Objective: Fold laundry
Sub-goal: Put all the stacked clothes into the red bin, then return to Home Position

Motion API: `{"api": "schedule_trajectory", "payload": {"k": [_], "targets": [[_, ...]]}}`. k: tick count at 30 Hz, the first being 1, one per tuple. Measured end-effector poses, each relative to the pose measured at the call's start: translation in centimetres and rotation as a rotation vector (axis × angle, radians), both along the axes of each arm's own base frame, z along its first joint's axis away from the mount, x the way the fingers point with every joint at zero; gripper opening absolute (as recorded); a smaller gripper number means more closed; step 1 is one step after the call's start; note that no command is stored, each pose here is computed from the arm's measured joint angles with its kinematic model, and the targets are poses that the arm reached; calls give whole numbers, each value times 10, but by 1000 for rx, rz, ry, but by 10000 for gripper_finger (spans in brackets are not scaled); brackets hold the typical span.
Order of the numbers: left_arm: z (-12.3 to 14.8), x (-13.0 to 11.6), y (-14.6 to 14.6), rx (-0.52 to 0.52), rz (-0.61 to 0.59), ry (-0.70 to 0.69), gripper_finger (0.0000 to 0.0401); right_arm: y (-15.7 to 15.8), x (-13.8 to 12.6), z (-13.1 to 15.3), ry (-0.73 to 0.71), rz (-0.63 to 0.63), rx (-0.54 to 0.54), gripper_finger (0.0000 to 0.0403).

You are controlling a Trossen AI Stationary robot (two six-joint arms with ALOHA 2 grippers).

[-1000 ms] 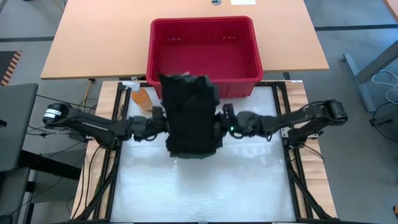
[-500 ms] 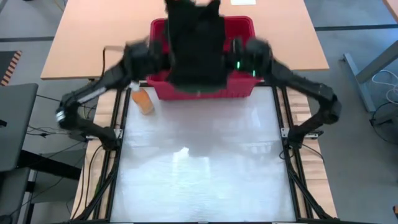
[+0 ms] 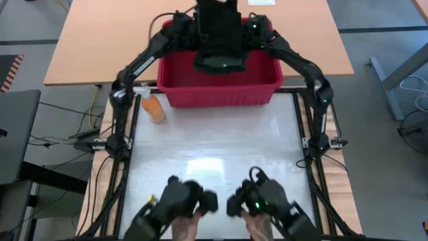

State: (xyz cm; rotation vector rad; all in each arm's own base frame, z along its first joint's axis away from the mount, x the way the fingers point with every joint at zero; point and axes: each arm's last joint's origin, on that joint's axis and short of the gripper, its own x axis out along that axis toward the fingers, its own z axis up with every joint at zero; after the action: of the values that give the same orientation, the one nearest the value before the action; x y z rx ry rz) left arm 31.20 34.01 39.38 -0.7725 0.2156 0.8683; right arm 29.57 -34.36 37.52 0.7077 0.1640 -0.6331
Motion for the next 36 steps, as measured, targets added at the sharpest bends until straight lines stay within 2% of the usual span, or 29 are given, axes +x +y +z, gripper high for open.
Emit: {"api": "schedule_trajectory", "payload": {"k": [5, 8, 11, 15, 17, 21, 27, 31, 36], "targets": [[-54, 3, 48, -73, 33, 63, 0, -43, 5, -59, 53, -36, 56, 72], [-79, 4, 62, -119, 31, 88, 0, -56, 8, -88, 82, -16, 112, 72], [-94, 6, 67, -128, 38, 139, 0, -61, 12, -108, 115, -8, 128, 72], [-100, 4, 68, -105, 68, 214, 1, -66, 15, -120, 127, -18, 126, 72], [-102, 4, 67, -97, 108, 269, 7, -67, 15, -122, 132, -25, 138, 85], [-102, 0, 66, -71, 150, 355, 37, -67, 13, -122, 151, -63, 132, 151], [-99, -12, 63, -22, 221, 578, 90, -70, -6, -102, 148, -100, 125, 235], [-89, -18, 60, 14, 249, 672, 111, -71, -21, -91, 159, -121, 128, 251], [-64, -26, 51, 73, 268, 682, 112, -61, -40, -55, 156, -129, 69, 254]]}}
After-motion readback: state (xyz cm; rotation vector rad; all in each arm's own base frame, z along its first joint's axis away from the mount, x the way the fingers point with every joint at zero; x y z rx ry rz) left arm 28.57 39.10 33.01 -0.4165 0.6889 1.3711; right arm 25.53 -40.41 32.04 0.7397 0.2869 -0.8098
